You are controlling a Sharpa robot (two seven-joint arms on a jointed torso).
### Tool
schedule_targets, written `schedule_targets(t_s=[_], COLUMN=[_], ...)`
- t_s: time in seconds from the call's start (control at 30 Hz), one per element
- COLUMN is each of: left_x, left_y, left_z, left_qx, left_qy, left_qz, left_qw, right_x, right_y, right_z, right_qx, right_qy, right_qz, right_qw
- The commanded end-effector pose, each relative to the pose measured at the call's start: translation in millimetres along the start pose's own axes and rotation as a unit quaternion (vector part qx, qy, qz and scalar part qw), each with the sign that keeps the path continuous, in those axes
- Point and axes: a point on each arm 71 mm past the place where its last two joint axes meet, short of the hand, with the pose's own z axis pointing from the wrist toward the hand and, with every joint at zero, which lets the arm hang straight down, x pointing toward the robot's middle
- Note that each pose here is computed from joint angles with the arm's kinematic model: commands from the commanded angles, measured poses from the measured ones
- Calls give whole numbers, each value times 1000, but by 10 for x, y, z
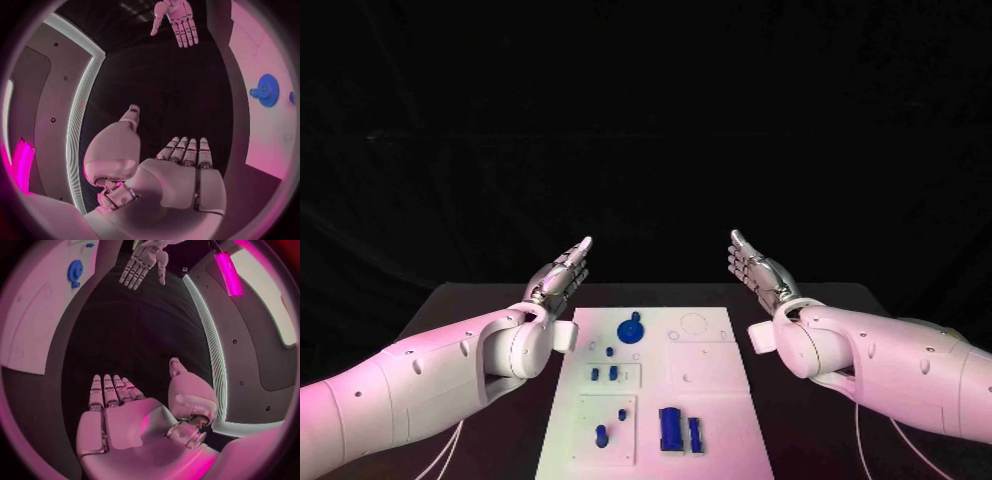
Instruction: Assemble the parts on the task board
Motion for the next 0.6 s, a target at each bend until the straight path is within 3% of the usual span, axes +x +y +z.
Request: schedule_targets(t_s=[0.03, 0.3, 0.6], left_x=[57, 280, 338], left_y=[-56, -171, -208], left_z=[-85, -345, -422], left_qx=[23, 45, 51], left_qy=[-46, -84, -94], left_qz=[31, 55, 61], left_qw=[998, 994, 992], right_x=[94, 348, 380], right_y=[82, 284, 313], right_z=[-99, -317, -349], right_qx=[-14, -23, -24], right_qy=[-49, -77, -80], right_qz=[14, 51, 55], right_qw=[999, 995, 995])
